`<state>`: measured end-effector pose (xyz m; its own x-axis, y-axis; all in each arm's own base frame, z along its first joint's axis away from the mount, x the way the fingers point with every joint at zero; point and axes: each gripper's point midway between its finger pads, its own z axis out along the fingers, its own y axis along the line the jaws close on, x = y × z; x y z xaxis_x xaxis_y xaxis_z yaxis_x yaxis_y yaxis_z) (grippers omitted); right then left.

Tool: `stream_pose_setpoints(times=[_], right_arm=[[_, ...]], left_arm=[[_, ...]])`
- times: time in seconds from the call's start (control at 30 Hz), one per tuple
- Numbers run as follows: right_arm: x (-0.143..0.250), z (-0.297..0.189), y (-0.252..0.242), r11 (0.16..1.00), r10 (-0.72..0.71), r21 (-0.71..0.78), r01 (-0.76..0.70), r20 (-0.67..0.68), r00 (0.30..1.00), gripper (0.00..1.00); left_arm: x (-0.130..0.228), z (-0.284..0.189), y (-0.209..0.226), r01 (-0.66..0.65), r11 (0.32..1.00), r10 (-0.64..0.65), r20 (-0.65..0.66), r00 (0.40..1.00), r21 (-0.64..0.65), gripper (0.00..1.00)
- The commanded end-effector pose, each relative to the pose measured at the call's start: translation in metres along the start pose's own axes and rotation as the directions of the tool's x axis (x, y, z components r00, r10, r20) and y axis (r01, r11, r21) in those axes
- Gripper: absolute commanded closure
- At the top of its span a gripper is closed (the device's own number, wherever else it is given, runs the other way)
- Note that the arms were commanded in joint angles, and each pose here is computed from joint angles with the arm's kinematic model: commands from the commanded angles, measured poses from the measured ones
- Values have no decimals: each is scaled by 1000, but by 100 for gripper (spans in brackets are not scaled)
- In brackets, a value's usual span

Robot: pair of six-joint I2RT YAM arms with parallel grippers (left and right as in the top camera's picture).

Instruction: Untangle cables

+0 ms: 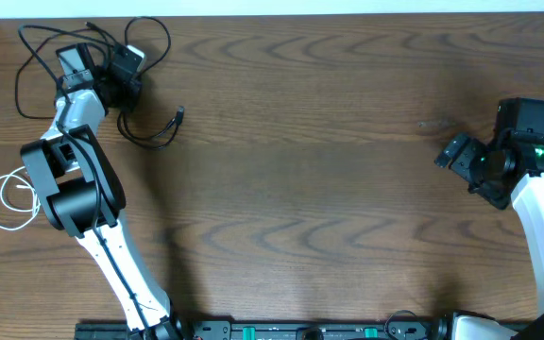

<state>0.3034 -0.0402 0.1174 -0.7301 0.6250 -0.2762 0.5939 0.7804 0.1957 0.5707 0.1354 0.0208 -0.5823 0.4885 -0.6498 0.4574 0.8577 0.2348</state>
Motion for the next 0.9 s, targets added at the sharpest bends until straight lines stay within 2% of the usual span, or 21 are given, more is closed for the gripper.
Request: stream_pose_setpoints(times=[0.0,0.2,0.23,0.27,0.33,0.47,0.57,0.73,0.87], right_arm=[[-2,0,-4,1000,-5,13,5,7,1000,1],[-2,0,-4,1000,-5,13,5,7,1000,1],[-2,0,-4,1000,-5,13,5,7,1000,1],[-2,0,-4,1000,-5,13,5,7,1000,1],[-2,0,-4,1000,-5,13,5,7,1000,1],[-2,0,-4,1000,-5,13,5,7,1000,1],[-2,0,-4,1000,-5,13,5,7,1000,1],[-2,0,-4,1000,-5,13,5,7,1000,1],[-2,0,-4,1000,-5,13,5,7,1000,1]], left_arm=[[-23,-6,-11,-53,997,46,105,993,63,92],[-23,-6,-13,-49,996,40,108,993,75,91],[-21,-6,-12,-42,997,35,94,995,69,65],[-18,-6,-10,-31,998,27,76,997,57,49],[-12,-5,-5,-17,999,16,43,999,31,1],[-4,-6,5,48,999,-49,-8,999,-25,1],[-10,-12,9,123,992,-123,2,992,-40,1],[-38,-39,21,141,987,-137,57,989,-80,1],[-73,-79,34,255,960,-238,141,961,-112,2]])
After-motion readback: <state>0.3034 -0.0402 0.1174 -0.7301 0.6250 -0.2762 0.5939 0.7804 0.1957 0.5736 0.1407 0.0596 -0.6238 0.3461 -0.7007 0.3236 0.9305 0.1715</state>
